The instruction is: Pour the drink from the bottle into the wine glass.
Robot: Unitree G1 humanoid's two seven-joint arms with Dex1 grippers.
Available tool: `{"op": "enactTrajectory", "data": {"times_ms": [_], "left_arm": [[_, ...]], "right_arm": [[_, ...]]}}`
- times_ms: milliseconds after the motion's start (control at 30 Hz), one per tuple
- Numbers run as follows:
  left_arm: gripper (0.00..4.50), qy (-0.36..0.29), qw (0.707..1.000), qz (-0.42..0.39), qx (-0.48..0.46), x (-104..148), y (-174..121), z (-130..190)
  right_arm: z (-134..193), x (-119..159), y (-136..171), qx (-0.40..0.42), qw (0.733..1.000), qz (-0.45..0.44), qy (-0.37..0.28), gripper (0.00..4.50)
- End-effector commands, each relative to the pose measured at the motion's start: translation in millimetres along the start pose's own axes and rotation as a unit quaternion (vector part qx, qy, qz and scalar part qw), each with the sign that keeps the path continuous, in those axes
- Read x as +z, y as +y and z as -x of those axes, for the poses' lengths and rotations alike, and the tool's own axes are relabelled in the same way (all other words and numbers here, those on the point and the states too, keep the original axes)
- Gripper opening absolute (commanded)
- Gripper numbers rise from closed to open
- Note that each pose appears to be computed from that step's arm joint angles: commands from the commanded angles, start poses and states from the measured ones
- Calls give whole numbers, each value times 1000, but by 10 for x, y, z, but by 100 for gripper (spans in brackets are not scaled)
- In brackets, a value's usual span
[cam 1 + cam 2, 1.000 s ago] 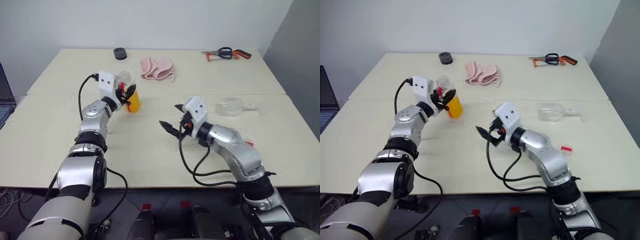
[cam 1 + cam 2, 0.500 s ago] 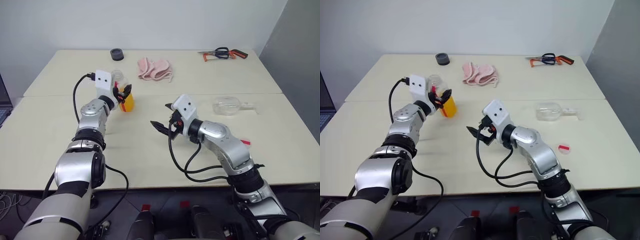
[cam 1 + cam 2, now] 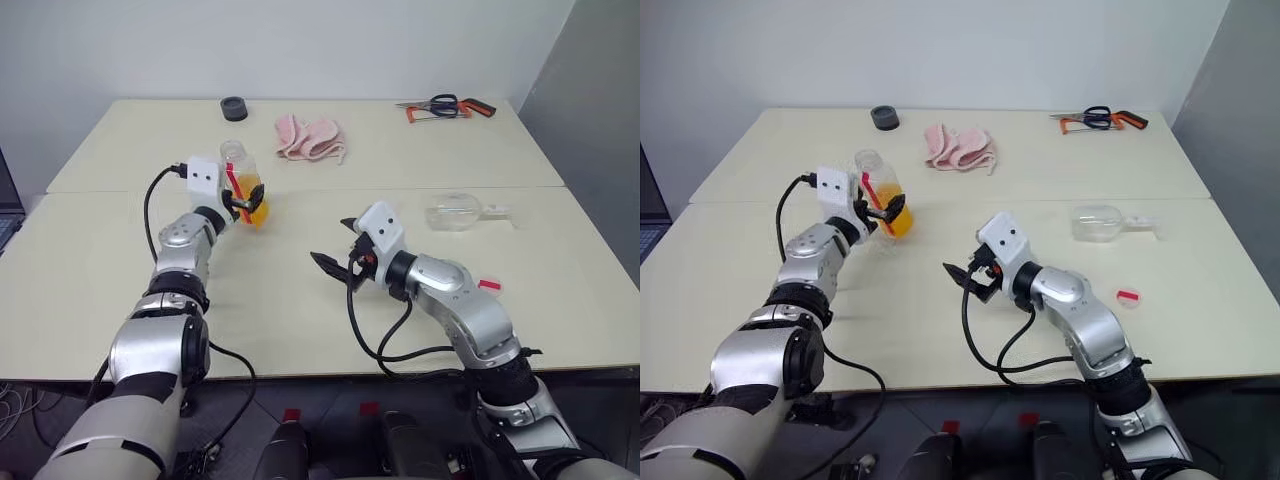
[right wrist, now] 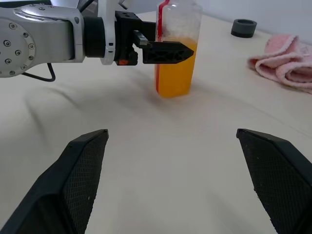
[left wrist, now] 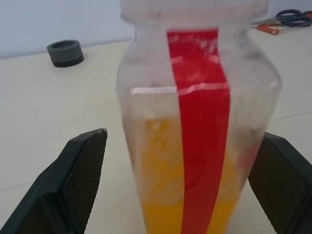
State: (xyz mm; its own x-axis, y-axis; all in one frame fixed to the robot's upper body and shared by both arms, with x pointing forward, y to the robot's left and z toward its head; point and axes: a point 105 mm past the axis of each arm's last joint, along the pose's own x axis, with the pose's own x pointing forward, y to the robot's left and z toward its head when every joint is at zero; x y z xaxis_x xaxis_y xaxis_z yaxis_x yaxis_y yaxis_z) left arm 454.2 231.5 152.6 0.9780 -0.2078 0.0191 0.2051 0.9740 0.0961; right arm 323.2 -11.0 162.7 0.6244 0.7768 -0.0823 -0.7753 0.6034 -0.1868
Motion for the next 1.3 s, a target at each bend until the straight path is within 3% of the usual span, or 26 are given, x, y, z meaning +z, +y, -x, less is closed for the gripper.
{"op": "enactTrajectory", "data": {"times_ms": [33, 300, 633, 733, 833, 933, 1067, 1200, 1300], "left_arm": [[446, -39, 999, -8, 8, 164, 69, 33], [446, -46, 998, -30, -6, 79, 73, 182], [446, -29, 998, -58, -21, -82, 88, 764], [446, -27, 996, -51, -71, -43, -86, 837], [446, -22, 976, -53, -209, 50, -586, 908], [446, -16, 940, -64, -335, 165, -1010, 978], [446, -4, 909, -70, -411, 234, -1218, 996], [446, 2, 867, -86, -491, 313, -1457, 996], [446, 0, 859, -97, -503, 306, -1509, 967]], "right_arm": [[94, 124, -13, -8, 1000, 4, -26, 450], [256, 54, -33, -33, 999, 13, -17, 450], [732, -35, -121, -93, 994, 49, -6, 450], [927, -58, -272, -140, 985, 97, 8, 450], [1198, -166, -589, -221, 945, 232, 70, 450], [1407, -351, -825, -249, 891, 347, 155, 450], [1497, -463, -1021, -253, 834, 445, 208, 450], [1548, -613, -1436, -276, 754, 533, 267, 450], [1504, -668, -1617, -280, 736, 551, 277, 450]]}}
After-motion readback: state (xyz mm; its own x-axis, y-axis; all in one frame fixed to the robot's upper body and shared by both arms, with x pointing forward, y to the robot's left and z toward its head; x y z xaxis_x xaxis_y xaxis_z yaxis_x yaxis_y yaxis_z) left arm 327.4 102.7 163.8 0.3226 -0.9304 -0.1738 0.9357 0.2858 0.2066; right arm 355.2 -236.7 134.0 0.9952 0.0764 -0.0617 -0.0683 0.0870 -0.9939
